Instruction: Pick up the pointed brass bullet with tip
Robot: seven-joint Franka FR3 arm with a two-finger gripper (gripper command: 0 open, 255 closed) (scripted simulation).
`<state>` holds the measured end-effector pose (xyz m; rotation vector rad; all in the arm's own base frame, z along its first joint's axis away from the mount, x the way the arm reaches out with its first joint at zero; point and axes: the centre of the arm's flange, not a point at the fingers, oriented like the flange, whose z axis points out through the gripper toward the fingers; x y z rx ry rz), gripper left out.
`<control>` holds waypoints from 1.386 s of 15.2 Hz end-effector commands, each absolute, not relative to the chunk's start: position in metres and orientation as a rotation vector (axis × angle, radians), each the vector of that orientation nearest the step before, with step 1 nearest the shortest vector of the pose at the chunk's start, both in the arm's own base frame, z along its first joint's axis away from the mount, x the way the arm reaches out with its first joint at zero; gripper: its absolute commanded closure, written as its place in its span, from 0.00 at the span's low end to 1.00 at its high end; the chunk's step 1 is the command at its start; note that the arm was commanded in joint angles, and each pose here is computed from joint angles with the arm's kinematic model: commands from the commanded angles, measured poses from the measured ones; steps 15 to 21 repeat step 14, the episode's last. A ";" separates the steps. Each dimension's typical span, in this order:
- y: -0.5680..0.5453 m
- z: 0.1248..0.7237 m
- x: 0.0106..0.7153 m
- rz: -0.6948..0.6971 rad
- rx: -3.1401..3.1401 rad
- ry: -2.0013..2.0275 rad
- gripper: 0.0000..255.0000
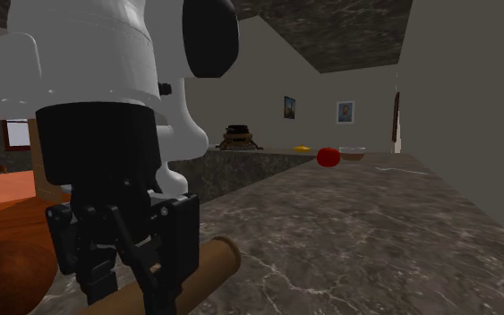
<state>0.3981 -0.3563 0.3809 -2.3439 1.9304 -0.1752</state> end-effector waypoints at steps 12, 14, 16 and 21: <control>-0.356 0.450 0.398 -0.176 -2.344 1.930 1.00; -0.356 0.451 0.398 -0.176 -2.344 1.930 1.00; -0.356 0.451 0.398 -0.176 -2.344 1.930 1.00; -0.356 0.451 0.398 -0.176 -2.344 1.930 1.00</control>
